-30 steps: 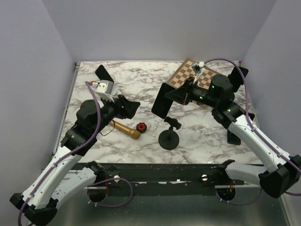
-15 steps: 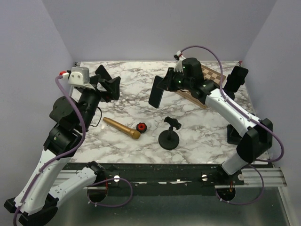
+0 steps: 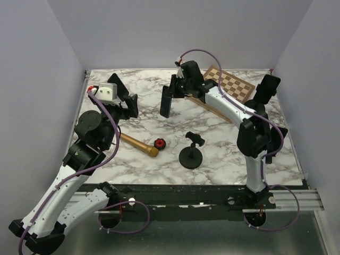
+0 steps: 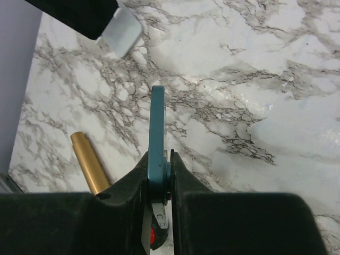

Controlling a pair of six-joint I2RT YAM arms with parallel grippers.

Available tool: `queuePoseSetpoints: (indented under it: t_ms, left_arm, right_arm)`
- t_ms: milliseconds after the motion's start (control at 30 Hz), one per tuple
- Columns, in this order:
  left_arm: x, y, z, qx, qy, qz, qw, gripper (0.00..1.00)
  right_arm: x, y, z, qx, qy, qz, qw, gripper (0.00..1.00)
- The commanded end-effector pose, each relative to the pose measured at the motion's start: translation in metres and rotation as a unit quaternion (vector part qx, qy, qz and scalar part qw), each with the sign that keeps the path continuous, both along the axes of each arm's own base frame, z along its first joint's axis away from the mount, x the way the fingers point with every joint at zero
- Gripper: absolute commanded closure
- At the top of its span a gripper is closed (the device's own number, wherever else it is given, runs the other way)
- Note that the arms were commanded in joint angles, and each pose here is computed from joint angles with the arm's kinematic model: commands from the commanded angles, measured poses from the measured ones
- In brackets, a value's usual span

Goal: Remove the phone from the phone stand

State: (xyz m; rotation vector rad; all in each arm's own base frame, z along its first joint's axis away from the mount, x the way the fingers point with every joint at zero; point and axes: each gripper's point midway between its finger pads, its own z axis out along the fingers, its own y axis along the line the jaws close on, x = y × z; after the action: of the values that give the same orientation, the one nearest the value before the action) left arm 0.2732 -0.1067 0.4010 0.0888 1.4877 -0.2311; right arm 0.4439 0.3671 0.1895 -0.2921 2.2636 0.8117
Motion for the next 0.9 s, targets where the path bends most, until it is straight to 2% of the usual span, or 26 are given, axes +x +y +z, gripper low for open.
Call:
queuePoseSetpoints:
  t_ms: [0,167,333,433,567,867]
  left_arm:
    - [0.006,0.012,0.007,0.004,-0.02,0.036,0.999,0.11]
    - [0.014,0.006,-0.001,0.008,-0.012,0.034,0.999,0.11]
    - [0.017,0.004,-0.005,0.009,-0.004,0.032,0.999,0.11]
    - [0.017,0.004,-0.005,0.009,-0.006,0.032,0.999,0.11]
    - [0.02,0.004,-0.007,0.011,-0.001,0.032,0.999,0.11]
    - [0.023,0.004,-0.009,0.002,0.003,0.03,1.0,0.11]
  right_arm:
    - [0.009,0.014,-0.012,-0.007,0.008,0.017,1.0,0.99]
    - [0.013,0.034,-0.035,0.005,0.043,0.049,0.998,0.99]
    - [0.021,0.038,-0.063,-0.006,0.063,0.046,0.997,0.99]
    - [0.026,0.043,-0.076,-0.003,0.071,0.051,0.996,0.93]
    - [0.025,0.053,-0.087,0.026,0.093,0.077,0.992,0.92]
    - [0.037,0.03,-0.122,-0.008,0.102,0.046,0.994,0.88]
